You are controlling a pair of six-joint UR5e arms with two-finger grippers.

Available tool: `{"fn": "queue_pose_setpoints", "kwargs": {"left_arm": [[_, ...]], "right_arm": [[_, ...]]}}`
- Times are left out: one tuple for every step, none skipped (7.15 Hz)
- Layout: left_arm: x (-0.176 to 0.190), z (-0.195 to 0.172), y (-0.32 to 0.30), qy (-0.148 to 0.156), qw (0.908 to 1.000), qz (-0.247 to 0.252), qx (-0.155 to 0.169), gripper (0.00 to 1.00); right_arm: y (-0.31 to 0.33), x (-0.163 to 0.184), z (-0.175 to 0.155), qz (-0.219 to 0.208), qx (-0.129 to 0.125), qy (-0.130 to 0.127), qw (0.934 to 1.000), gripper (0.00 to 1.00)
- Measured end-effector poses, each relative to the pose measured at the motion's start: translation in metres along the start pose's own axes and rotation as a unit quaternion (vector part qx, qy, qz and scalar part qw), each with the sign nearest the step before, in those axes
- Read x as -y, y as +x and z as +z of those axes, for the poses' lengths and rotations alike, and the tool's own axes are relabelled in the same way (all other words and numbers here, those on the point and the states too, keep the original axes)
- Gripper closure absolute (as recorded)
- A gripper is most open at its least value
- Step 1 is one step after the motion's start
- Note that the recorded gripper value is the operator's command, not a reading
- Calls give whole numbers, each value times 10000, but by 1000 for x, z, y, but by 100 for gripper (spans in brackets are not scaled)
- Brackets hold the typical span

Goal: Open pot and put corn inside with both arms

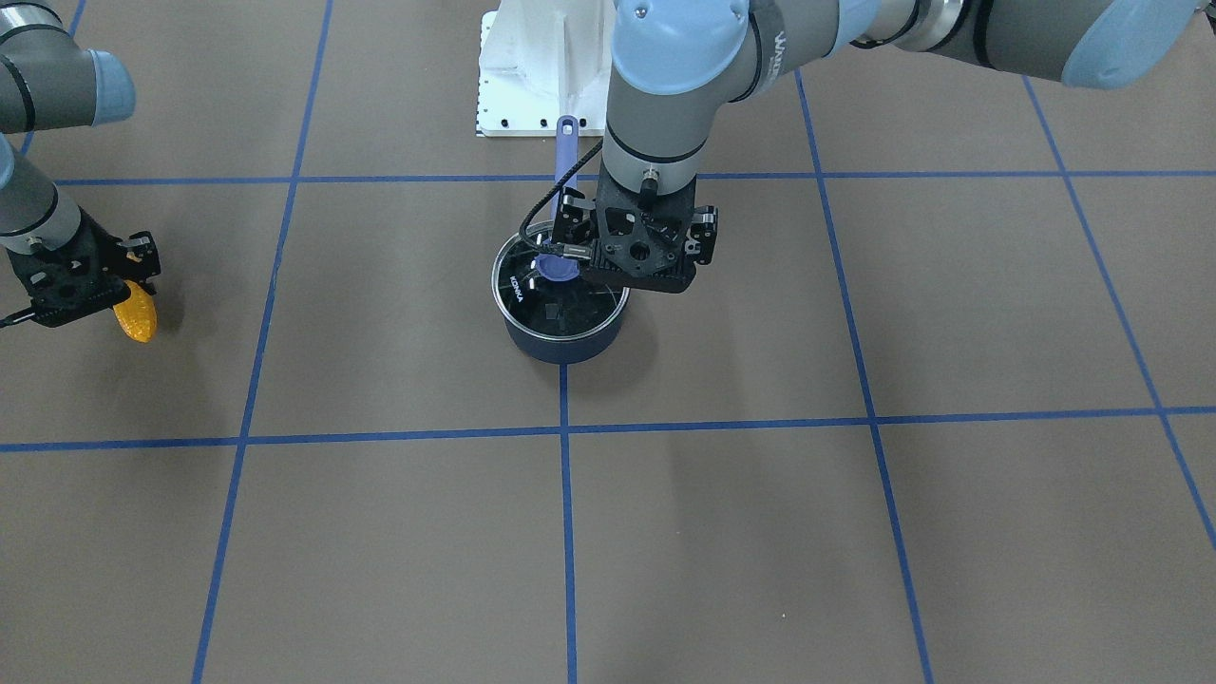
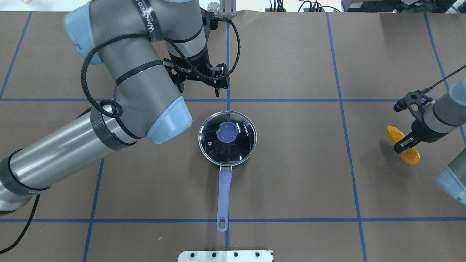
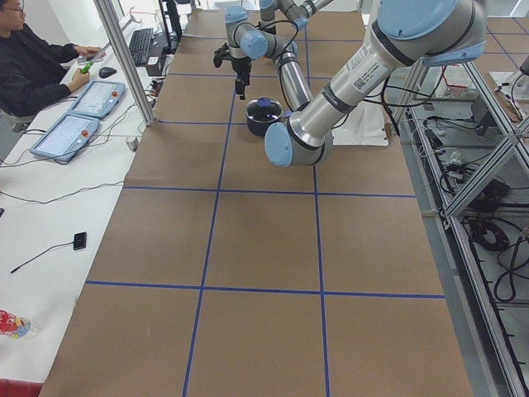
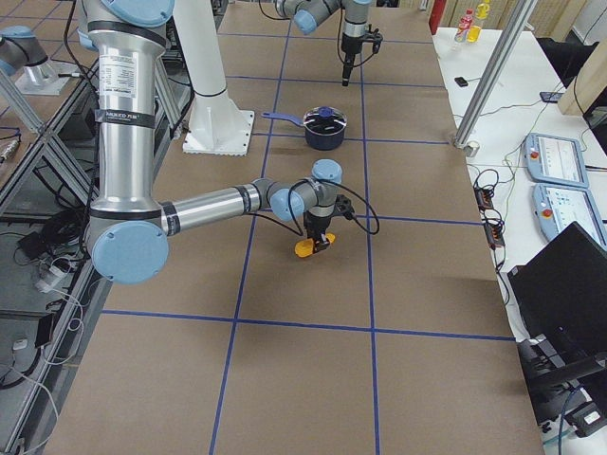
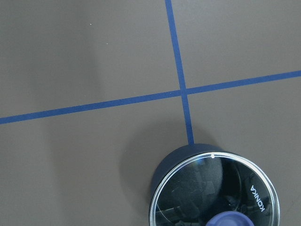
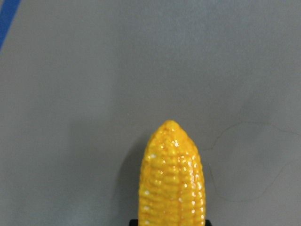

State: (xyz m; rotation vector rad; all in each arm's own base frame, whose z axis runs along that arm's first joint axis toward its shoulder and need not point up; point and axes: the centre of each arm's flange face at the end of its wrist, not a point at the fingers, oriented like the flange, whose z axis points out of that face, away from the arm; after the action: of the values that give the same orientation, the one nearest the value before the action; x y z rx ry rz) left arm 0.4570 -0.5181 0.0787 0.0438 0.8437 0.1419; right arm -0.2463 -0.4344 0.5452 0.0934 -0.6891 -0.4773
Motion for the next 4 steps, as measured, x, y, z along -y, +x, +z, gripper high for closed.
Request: {"fn": "queue_pose_setpoints", "kwargs": {"left_arm": [[-7,7,10,21,10000,45,45,0],[-16,15,21,33,9998,156,85,1],[-26,23,32,-2,9995,290,87,1],[-35,32,43,-79,9989,460,82,1]], "right_arm": [[-6,13,-16,35,125,68,9999,61],[-17,31,-34,84,233,93,9997,61],[-33,53,-54,123,277,88,9995,62],[-51,76,-74,159,288,72,9994,62]]}}
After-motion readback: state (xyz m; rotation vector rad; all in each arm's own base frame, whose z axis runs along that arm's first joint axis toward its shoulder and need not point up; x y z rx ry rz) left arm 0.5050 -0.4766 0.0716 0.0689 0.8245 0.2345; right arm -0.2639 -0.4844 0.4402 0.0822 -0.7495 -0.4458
